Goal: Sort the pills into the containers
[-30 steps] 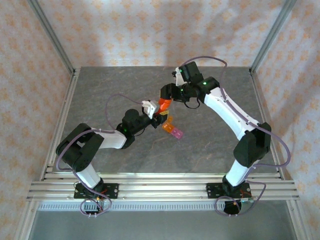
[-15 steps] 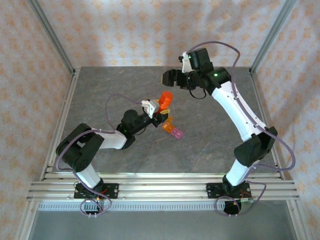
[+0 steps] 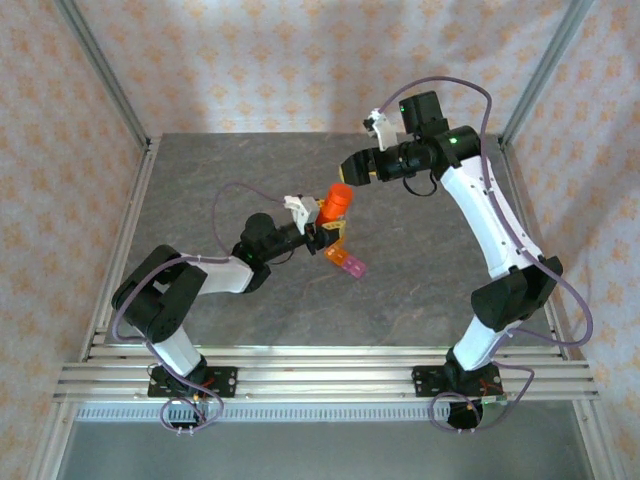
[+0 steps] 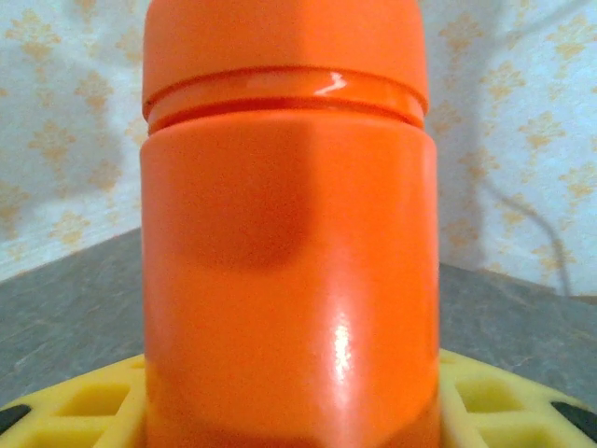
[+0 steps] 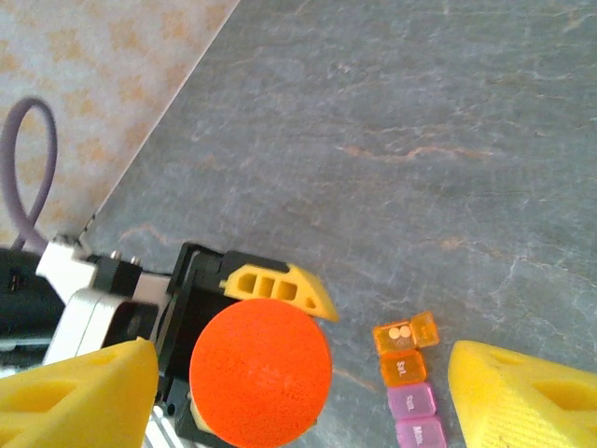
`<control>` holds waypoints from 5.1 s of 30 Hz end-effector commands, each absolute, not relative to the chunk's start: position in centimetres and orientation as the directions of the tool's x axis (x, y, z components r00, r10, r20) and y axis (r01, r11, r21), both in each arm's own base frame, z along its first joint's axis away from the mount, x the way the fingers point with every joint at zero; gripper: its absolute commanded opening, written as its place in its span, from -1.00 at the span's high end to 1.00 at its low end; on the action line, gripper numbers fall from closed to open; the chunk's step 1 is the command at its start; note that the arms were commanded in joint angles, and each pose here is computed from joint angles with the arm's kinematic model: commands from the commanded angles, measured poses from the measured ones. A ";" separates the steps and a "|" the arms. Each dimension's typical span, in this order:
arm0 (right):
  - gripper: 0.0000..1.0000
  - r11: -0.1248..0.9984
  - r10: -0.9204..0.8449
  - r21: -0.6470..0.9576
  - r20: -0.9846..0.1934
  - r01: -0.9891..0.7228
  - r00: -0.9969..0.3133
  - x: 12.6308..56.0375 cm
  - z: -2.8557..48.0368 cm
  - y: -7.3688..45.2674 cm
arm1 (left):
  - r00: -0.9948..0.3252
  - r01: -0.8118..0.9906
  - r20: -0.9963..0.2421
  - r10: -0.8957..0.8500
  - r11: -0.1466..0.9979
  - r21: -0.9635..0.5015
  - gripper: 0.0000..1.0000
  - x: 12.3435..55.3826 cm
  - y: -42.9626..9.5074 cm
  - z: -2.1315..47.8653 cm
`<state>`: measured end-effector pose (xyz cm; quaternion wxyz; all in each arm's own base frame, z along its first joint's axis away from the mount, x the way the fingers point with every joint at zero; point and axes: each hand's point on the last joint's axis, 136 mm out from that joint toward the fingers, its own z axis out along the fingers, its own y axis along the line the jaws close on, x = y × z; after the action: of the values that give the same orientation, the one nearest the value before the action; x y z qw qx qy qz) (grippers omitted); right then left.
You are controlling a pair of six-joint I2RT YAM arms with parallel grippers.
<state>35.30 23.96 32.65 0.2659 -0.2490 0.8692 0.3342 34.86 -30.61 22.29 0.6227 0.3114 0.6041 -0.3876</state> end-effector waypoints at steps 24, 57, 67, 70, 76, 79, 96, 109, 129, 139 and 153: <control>-0.49 0.575 -0.369 0.481 -0.569 -0.662 -0.735 33.0 29.3 26.2 | -0.025 0.906 -0.986 -0.166 0.413 -0.092 1.00 34.3 -31.7 24.6; 0.16 0.777 0.075 0.594 -0.417 -0.209 -0.906 35.8 21.7 27.1 | 0.197 0.706 -0.980 -0.016 0.696 0.130 1.00 35.6 -29.1 25.2; -0.28 0.783 0.051 0.570 -0.457 -0.248 -0.888 35.8 24.0 26.9 | 0.181 0.695 -0.983 -0.018 0.710 0.115 1.00 35.8 -28.8 24.4; -0.44 0.788 0.049 0.554 -0.490 -0.268 -0.870 36.1 25.5 26.6 | 0.177 0.690 -0.984 -0.012 0.714 0.115 1.00 35.8 -28.7 24.1; -0.69 0.794 0.043 0.523 -0.556 -0.309 -0.830 36.3 28.3 25.2 | 0.170 0.698 -0.985 -0.012 0.707 0.111 1.00 35.7 -28.7 23.8; -0.70 0.784 0.035 0.516 -0.593 -0.346 -0.804 36.3 29.7 24.5 | 0.160 0.711 -0.987 -0.016 0.695 0.105 1.00 35.4 -28.8 23.5; -0.56 0.609 -0.265 0.383 -0.727 -0.695 -0.633 33.0 32.9 24.0 | 0.006 0.869 -0.986 -0.165 0.490 -0.076 1.00 34.6 -29.9 24.4; -0.54 0.562 -0.331 0.418 -0.677 -0.714 -0.658 32.5 31.5 25.4 | -0.039 0.905 -0.982 -0.186 0.409 -0.113 1.00 34.1 -30.9 25.1; 0.05 0.540 -0.346 0.465 -0.637 -0.702 -0.689 32.0 30.1 26.4 | -0.043 0.906 -0.981 -0.188 0.408 -0.117 1.00 34.2 -30.9 25.1; 0.21 0.607 -0.323 0.470 -0.590 -0.641 -0.739 32.2 28.0 27.1 | -0.020 0.891 -0.982 -0.185 0.442 -0.102 1.00 34.7 -30.6 25.3; 0.21 0.845 -0.059 0.437 -0.496 -0.308 -0.866 33.8 21.7 27.1 | 0.084 0.807 -0.986 -0.144 0.591 -0.018 1.00 35.4 -29.1 25.2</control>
<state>34.88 27.25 24.53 0.2701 -0.1419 0.9067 0.2912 35.73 -28.63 17.33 0.5767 0.2757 0.6826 -0.3543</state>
